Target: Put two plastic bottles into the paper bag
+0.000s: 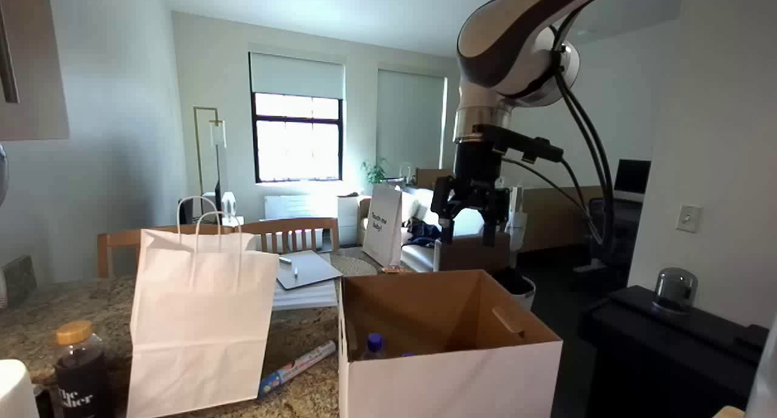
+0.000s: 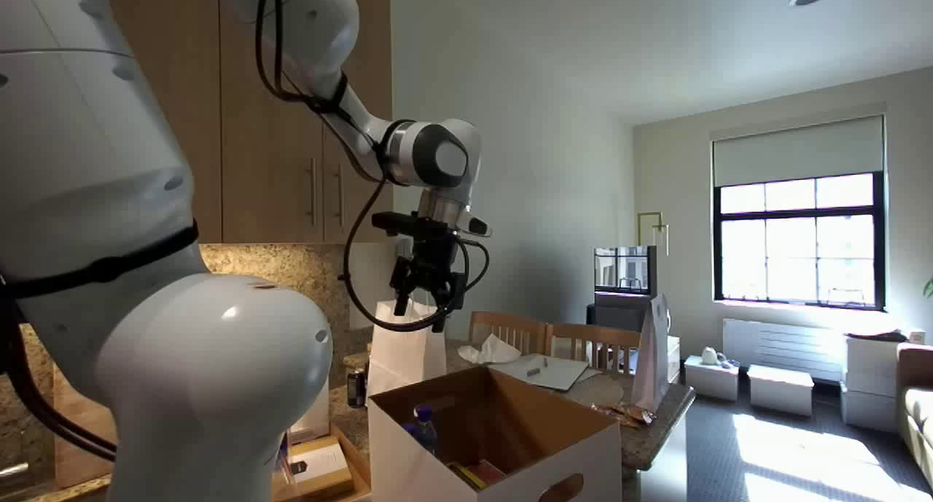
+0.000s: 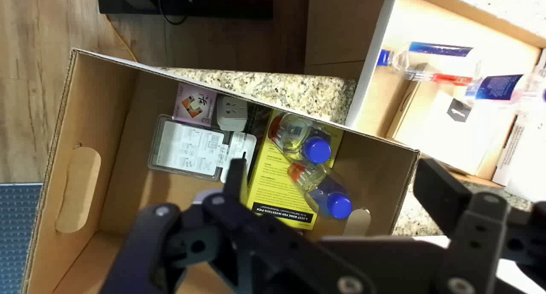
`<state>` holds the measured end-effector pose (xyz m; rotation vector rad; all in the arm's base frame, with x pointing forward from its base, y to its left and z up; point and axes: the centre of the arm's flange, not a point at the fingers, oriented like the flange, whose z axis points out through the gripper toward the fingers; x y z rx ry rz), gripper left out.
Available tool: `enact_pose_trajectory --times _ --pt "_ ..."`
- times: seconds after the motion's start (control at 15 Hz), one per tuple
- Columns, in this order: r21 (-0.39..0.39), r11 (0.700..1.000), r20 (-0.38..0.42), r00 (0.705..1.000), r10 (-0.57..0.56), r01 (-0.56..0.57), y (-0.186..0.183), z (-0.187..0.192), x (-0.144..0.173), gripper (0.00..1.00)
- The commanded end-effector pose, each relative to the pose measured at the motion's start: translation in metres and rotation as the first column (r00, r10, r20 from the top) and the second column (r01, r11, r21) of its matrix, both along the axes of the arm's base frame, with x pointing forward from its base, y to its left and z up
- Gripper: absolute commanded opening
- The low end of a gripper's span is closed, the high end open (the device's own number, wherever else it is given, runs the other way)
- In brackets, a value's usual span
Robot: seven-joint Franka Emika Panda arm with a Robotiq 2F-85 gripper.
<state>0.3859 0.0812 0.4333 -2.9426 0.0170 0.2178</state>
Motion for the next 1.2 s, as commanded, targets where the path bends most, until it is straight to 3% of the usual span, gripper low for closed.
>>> enact_pose_trajectory --times 0.0,0.27,0.8,0.93,1.13 --pt "0.000 1.000 0.000 1.000 0.000 0.000 0.000 0.000 0.000 1.00" --pt "-0.023 0.999 0.001 1.000 0.023 -0.023 0.021 0.000 0.009 1.00" --pt "-0.069 0.991 0.058 0.991 0.119 -0.115 0.132 0.000 0.013 1.00" --pt "-0.069 0.994 0.138 0.986 0.091 -0.082 0.165 -0.002 0.007 1.00" --pt "-0.077 0.993 0.276 0.955 0.105 -0.087 0.220 -0.006 -0.009 1.00"
